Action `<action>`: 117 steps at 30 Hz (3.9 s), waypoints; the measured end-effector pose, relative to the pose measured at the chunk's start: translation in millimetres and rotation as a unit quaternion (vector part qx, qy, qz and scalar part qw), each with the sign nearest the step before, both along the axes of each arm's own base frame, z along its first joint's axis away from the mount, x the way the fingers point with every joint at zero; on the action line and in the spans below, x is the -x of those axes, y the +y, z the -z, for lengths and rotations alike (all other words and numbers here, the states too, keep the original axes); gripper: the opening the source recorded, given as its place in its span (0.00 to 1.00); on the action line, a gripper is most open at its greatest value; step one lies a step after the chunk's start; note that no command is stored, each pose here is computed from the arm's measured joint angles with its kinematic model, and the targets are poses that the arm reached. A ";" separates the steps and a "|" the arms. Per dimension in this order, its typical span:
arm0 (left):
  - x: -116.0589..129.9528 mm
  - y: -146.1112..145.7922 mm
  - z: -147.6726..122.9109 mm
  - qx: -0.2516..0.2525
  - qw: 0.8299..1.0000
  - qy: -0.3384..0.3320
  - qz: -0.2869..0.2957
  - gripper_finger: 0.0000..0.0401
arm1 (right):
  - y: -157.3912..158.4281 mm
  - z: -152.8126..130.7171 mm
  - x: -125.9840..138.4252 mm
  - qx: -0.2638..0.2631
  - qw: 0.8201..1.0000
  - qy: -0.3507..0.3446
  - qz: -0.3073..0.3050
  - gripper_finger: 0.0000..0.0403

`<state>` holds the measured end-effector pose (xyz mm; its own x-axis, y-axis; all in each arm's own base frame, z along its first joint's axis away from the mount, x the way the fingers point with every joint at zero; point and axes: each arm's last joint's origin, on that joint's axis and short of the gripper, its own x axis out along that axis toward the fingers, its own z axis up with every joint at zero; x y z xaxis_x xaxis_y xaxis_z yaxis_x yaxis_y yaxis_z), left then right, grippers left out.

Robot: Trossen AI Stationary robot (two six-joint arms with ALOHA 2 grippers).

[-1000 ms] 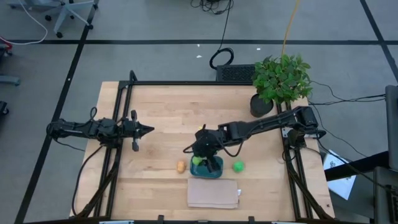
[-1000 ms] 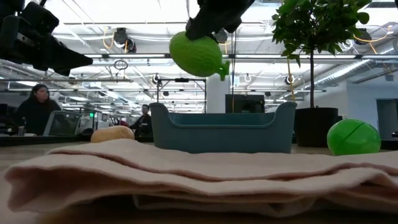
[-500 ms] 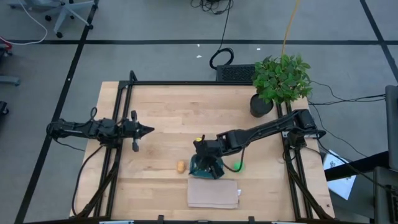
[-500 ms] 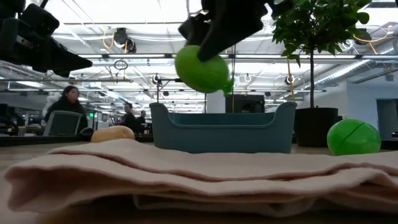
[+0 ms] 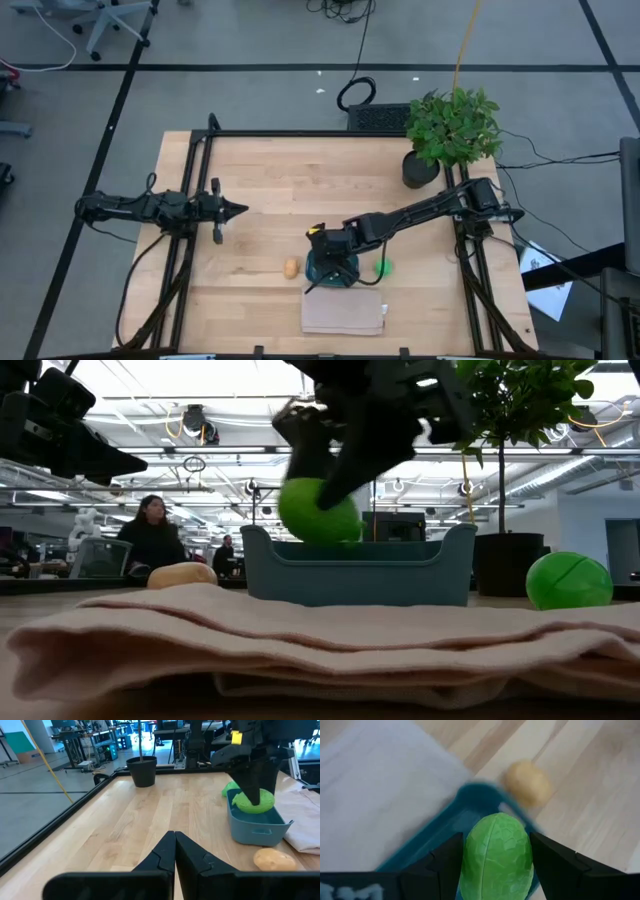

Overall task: Pick and placing Produce into tupperware
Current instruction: Put the green melon into the dark blue bin

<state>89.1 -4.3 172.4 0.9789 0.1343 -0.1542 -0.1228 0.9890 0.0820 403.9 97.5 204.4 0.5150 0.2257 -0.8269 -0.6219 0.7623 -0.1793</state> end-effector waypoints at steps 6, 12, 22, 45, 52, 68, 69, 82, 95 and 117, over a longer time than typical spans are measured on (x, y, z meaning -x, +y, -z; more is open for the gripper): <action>0.0 0.0 0.4 -0.001 1.000 0.002 0.000 0.02 | 2.7 15.5 -2.2 0.009 1.000 0.021 -0.011 0.51; 0.1 0.0 0.4 -0.001 1.000 0.002 0.000 0.02 | 4.1 17.9 -2.4 0.005 1.000 0.026 -0.005 0.51; 0.1 -0.1 0.4 0.000 1.000 0.002 0.002 0.02 | 3.6 28.7 -0.4 -0.002 1.000 0.018 0.003 0.51; 0.1 -0.1 0.4 -0.003 1.000 0.003 0.002 0.02 | 0.0 33.5 0.1 0.002 1.000 0.010 -0.003 0.51; 0.1 -0.1 0.4 -0.004 1.000 0.003 0.002 0.02 | -7.7 32.8 -3.0 -0.026 0.998 0.014 0.049 0.51; 0.1 -0.1 0.4 -0.004 1.000 0.003 0.002 0.02 | -8.2 29.1 -8.0 -0.089 0.992 0.006 0.090 0.51; 0.1 -0.1 0.4 -0.004 1.000 0.003 0.002 0.02 | -8.2 29.2 -8.0 -0.091 0.991 0.007 0.093 0.51; 0.1 -0.1 0.5 -0.004 1.000 0.003 0.002 0.02 | -4.6 45.4 -9.5 -0.071 0.994 0.024 0.076 0.51; 0.1 -0.1 0.6 -0.004 1.000 0.003 0.002 0.02 | -4.9 49.7 -7.9 -0.064 0.995 0.036 0.073 0.54; 0.0 -0.1 0.6 -0.004 1.000 0.003 0.002 0.02 | -6.6 42.0 -6.7 -0.071 0.991 0.033 0.107 0.66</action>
<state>89.0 -4.3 171.7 0.9784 0.1310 -0.1598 -0.1176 0.9890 0.0902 410.6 91.0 162.5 0.5102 0.2340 -0.8276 -0.4506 0.8924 -0.0254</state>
